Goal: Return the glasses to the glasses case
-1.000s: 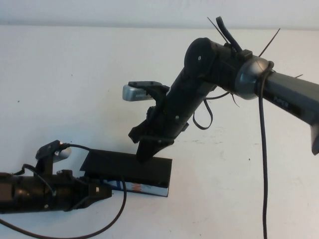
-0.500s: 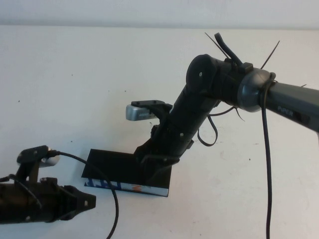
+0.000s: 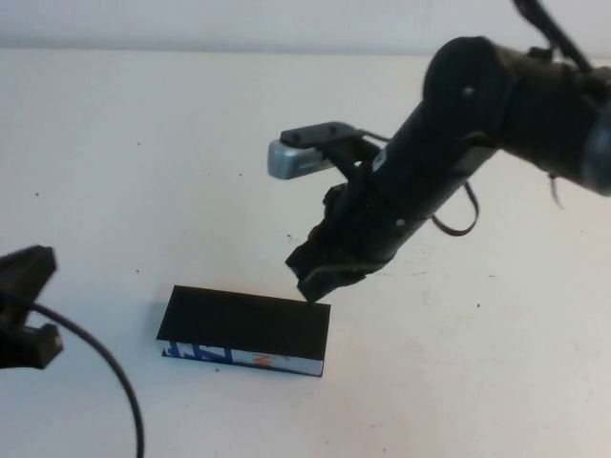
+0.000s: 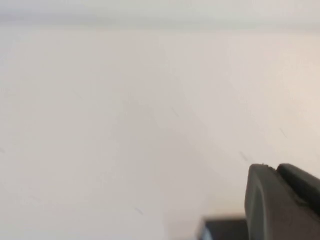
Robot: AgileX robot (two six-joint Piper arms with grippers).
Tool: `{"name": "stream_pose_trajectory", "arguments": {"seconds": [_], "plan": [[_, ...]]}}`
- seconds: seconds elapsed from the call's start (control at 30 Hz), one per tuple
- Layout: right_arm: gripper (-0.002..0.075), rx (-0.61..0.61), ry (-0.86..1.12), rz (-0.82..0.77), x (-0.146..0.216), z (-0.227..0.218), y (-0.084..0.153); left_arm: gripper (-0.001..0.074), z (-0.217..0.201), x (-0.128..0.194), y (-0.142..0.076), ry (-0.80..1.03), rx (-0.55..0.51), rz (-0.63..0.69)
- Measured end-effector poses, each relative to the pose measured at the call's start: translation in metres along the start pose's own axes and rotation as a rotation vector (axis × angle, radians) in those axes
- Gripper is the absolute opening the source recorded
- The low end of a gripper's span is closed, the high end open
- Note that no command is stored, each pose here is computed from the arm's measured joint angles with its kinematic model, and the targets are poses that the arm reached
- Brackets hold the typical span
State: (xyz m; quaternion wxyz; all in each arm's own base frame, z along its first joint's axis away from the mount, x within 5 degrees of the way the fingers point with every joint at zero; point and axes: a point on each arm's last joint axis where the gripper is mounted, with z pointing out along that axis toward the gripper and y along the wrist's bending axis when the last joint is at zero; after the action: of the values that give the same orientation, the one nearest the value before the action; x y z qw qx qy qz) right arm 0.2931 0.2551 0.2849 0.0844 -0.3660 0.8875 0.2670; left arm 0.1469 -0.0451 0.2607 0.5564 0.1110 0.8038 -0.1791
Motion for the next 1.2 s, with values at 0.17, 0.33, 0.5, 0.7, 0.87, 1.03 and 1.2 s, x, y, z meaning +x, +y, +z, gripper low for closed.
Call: {"name": "stream_pose_trajectory", "arguments": {"seconds": [0.17, 0.33, 0.5, 0.7, 0.87, 1.03, 1.2], "plan": [[-0.0011, 0.117, -0.207, 0.006, 0.036, -0.052, 0.021, -0.0003, -0.048, -0.003, 0.004, -0.26, -0.195, 0.015], [-0.0011, 0.171, -0.394, 0.003, 0.084, -0.091, 0.04, -0.0003, -0.08, 0.01, 0.005, -0.424, -0.289, 0.029], [-0.0011, 0.189, -0.529, 0.007, 0.131, -0.107, 0.05, -0.0003, -0.099, 0.028, 0.005, -0.534, -0.343, 0.079], [-0.0011, 0.225, -0.69, 0.02, 0.183, -0.103, 0.047, -0.0003, -0.088, 0.064, 0.012, -0.49, -0.362, 0.077], [-0.0011, 0.236, -0.866, 0.083, 0.215, -0.091, 0.036, -0.0003, -0.078, 0.084, 0.017, -0.426, -0.369, 0.065], [-0.0011, 0.255, -0.951, 0.133, 0.233, -0.078, 0.025, -0.0003, -0.079, 0.084, 0.019, -0.428, -0.399, 0.059], [-0.0011, 0.254, -0.952, 0.168, 0.238, -0.071, 0.021, -0.0003, -0.08, 0.084, 0.021, -0.429, -0.411, 0.051]]}}
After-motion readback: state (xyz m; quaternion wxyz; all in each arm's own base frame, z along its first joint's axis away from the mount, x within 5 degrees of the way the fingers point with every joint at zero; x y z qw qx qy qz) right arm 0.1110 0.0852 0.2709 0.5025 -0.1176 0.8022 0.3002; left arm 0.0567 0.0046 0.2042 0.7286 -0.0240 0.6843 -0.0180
